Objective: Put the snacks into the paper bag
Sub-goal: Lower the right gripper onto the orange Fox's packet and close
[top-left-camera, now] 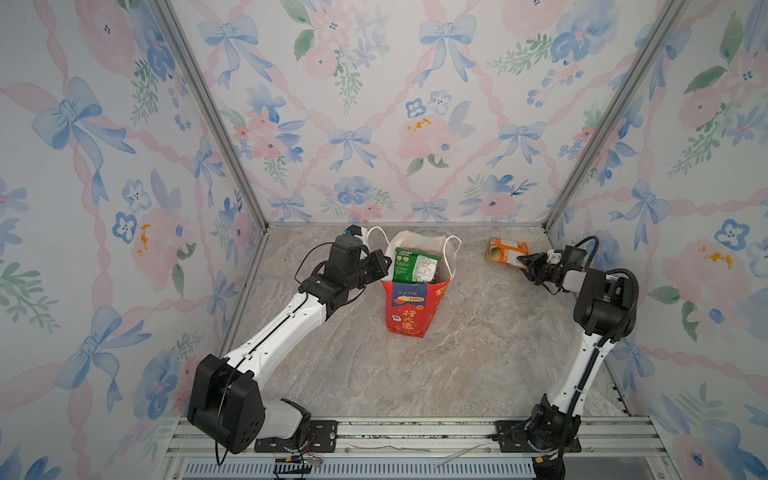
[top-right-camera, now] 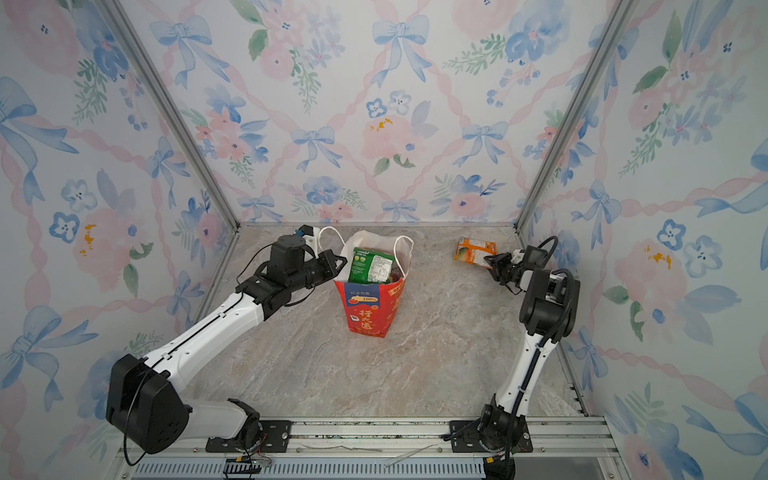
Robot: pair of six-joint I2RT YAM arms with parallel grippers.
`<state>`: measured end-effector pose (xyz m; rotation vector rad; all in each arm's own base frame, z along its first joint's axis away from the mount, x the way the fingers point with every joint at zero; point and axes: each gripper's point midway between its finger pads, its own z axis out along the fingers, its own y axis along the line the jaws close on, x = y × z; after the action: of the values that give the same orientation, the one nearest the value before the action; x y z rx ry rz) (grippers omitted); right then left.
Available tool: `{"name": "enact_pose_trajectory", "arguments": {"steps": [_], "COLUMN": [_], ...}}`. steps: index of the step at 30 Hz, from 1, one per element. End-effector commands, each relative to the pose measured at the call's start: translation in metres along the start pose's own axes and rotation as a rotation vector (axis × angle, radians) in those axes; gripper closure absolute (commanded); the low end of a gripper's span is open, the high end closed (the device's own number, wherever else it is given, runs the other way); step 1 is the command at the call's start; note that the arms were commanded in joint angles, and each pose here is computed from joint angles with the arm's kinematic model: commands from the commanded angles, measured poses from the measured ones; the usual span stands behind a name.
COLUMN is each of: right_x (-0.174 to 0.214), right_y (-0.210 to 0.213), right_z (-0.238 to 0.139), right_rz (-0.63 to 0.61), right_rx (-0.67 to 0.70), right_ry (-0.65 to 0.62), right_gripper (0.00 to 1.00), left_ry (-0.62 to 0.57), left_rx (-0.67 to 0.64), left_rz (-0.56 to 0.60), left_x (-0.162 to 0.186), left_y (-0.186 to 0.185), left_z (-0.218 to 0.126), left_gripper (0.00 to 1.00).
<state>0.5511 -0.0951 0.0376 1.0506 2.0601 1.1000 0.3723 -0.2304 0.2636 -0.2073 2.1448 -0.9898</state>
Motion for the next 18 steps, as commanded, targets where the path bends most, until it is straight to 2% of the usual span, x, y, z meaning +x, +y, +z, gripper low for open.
{"name": "enact_pose_trajectory", "arguments": {"steps": [1,11,18], "right_x": [0.008,0.003,-0.001], "right_y": [-0.008,-0.002,0.017], "right_z": [0.008,0.003,-0.002], "right_rz": [0.011,0.007,0.001], "right_rx": [-0.008,-0.055,-0.162], "right_ry": [0.019,-0.003,-0.002], "right_gripper": [0.73,1.0,1.0], "left_ry": [-0.054,-0.053,-0.054], "left_rx": [0.056,0.053,0.053], "left_rz": [0.016,0.014,0.013], "left_x": [-0.014,-0.014,-0.014], "left_y": [-0.015,-0.013,-0.012], "left_z": [-0.013,-0.013,-0.013], "left_gripper": [1.0,1.0,1.0]}}
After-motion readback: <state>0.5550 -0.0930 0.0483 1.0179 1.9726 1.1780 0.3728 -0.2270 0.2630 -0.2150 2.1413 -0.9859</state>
